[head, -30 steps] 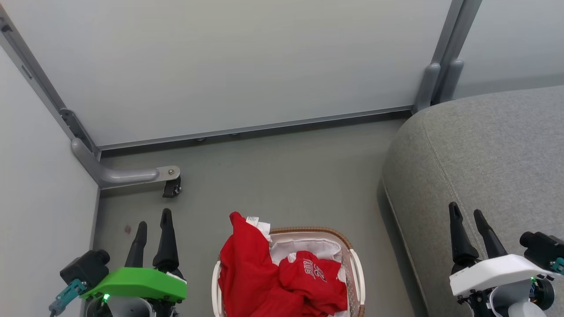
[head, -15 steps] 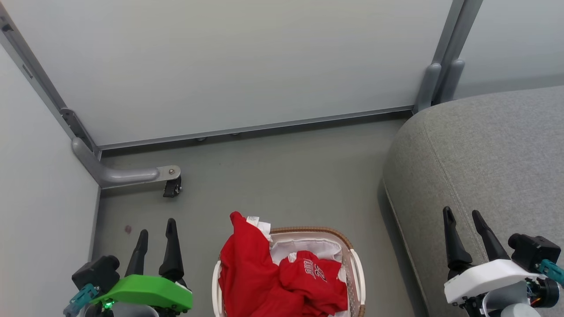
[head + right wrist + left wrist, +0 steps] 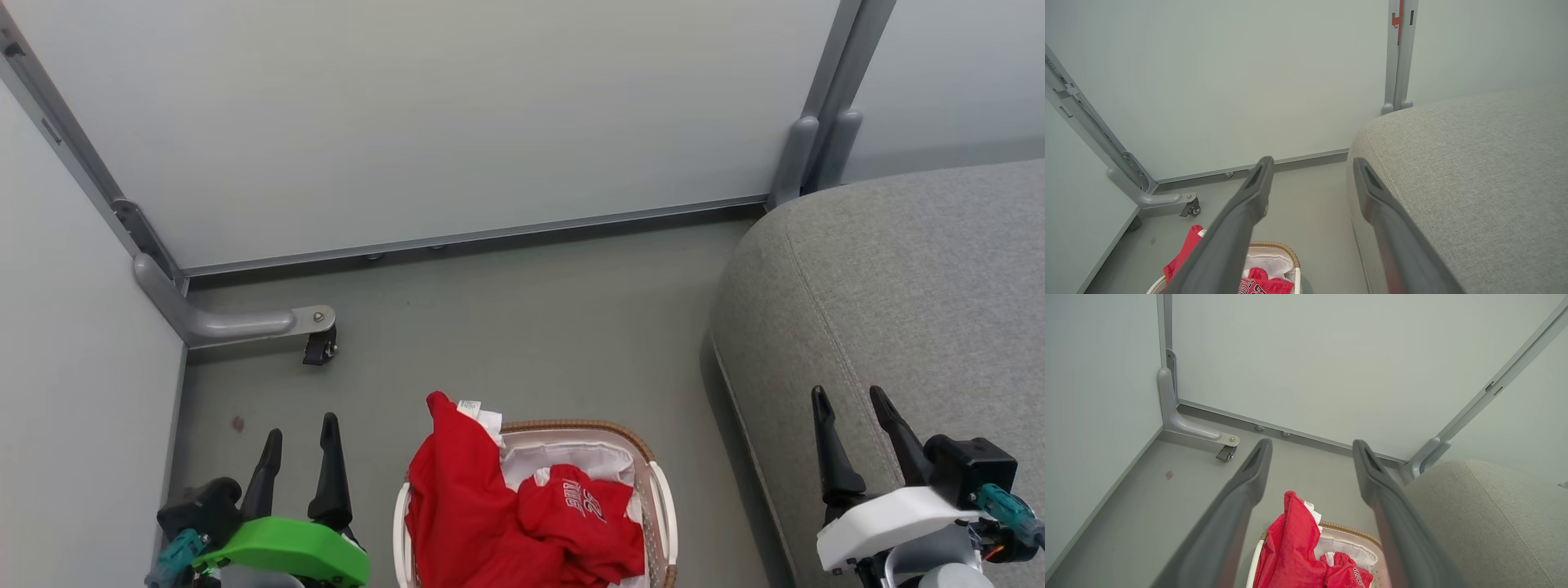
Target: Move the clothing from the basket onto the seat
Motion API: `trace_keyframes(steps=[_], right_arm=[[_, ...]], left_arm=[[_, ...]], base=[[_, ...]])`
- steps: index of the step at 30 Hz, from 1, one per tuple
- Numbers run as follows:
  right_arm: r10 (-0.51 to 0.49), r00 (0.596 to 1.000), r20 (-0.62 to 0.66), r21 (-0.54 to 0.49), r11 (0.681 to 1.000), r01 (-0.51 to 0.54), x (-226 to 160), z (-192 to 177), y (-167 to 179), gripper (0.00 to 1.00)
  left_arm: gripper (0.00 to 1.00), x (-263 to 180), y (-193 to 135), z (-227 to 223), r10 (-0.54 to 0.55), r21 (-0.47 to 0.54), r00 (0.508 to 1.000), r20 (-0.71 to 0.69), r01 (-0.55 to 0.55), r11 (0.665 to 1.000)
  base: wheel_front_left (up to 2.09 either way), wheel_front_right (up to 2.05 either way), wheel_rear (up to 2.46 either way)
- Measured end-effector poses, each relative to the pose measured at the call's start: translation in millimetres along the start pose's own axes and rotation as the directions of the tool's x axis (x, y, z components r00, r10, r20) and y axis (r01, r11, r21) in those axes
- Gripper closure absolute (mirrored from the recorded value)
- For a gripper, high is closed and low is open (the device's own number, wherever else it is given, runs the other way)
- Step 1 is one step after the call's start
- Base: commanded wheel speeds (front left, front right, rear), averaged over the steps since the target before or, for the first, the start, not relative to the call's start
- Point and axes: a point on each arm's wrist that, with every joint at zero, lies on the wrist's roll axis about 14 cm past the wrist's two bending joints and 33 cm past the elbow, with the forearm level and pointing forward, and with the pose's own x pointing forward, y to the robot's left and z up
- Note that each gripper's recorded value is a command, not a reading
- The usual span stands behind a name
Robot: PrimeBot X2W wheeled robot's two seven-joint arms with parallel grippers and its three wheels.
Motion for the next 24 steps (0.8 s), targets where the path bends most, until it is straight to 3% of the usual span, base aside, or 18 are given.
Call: trace_keyframes(steps=[24], right_arm=[[0.045, 0.999, 0.012, -0.176, 0.984, -0.042, -0.4, 0.3, 6.4, 0.00]], left_arm=[[0.00, -3.5, -0.2, -8.7, -0.013, 0.141, 1.000, -0.007, 0.014, 0.990]], base=[[0.00, 0.00, 0.00]])
